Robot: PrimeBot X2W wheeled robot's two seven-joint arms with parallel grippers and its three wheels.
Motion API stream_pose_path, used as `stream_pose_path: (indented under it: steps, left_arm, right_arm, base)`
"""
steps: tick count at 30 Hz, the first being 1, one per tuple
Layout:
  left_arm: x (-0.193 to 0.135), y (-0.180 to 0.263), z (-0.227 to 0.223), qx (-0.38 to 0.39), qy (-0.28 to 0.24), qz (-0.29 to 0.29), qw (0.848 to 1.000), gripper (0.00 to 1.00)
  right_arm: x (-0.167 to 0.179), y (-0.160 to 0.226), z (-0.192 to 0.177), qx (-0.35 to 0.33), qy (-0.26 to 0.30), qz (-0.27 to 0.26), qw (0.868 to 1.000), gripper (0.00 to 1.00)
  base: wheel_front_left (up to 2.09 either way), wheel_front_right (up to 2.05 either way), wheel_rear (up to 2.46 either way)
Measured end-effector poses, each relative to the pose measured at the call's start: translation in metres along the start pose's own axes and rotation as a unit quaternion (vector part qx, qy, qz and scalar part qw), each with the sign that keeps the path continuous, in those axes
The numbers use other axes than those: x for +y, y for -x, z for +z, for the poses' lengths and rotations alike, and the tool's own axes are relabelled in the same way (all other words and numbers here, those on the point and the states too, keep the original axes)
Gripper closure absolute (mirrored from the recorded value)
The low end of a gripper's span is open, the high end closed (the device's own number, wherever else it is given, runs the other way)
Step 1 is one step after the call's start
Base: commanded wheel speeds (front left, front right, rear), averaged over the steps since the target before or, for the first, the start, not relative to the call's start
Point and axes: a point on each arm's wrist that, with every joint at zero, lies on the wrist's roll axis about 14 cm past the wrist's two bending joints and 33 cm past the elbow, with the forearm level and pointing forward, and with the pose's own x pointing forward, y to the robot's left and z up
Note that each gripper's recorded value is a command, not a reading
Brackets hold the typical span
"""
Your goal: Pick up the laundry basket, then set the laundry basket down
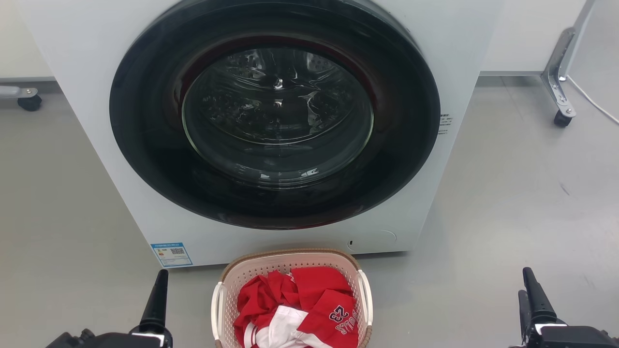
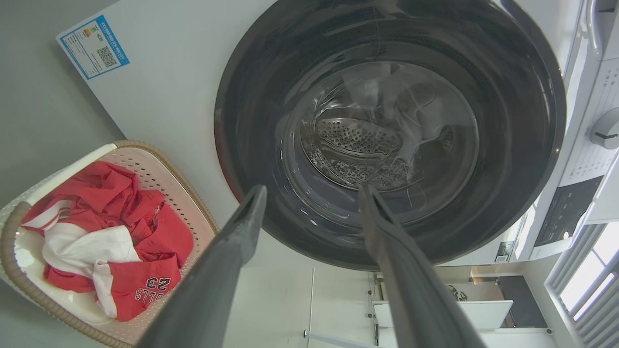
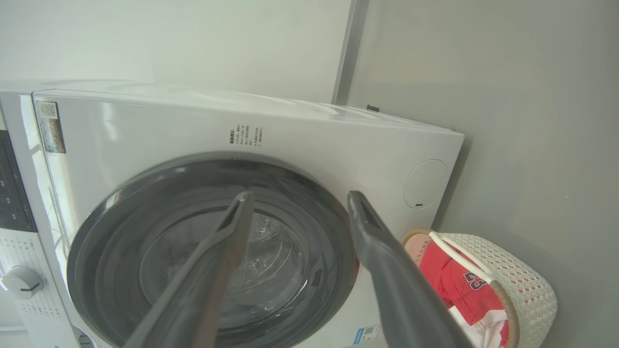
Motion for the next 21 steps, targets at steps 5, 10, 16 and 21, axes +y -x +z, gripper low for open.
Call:
stream_pose_path:
  steps: [5,10,16,21]
  left_arm:
    - [-0.006,-0.001,-0.006,0.004,-0.053,-0.005,0.999,0.0]
    - [-0.01,-0.001,-0.01,0.006,-0.108,-0.007,0.994,0.0]
    - [-0.017,-0.001,-0.015,0.012,-0.189,-0.018,0.982,0.0]
    - [-0.023,-0.001,-0.019,0.014,-0.259,-0.03,0.965,0.0]
  right_arm:
    - [0.007,-0.001,-0.003,0.001,0.049,0.006,0.999,0.0]
    - [0.013,-0.001,-0.01,0.006,0.12,0.013,0.993,0.0]
    - [0.019,-0.001,-0.016,0.012,0.204,0.023,0.979,0.0]
    - [0.023,0.0,-0.023,0.016,0.264,0.032,0.964,0.0]
  base:
    - [0.0,0.0,0.0]
    - [0.0,0.0,0.0]
    - [0.0,0.0,0.0]
    - [0.0,0.0,0.0]
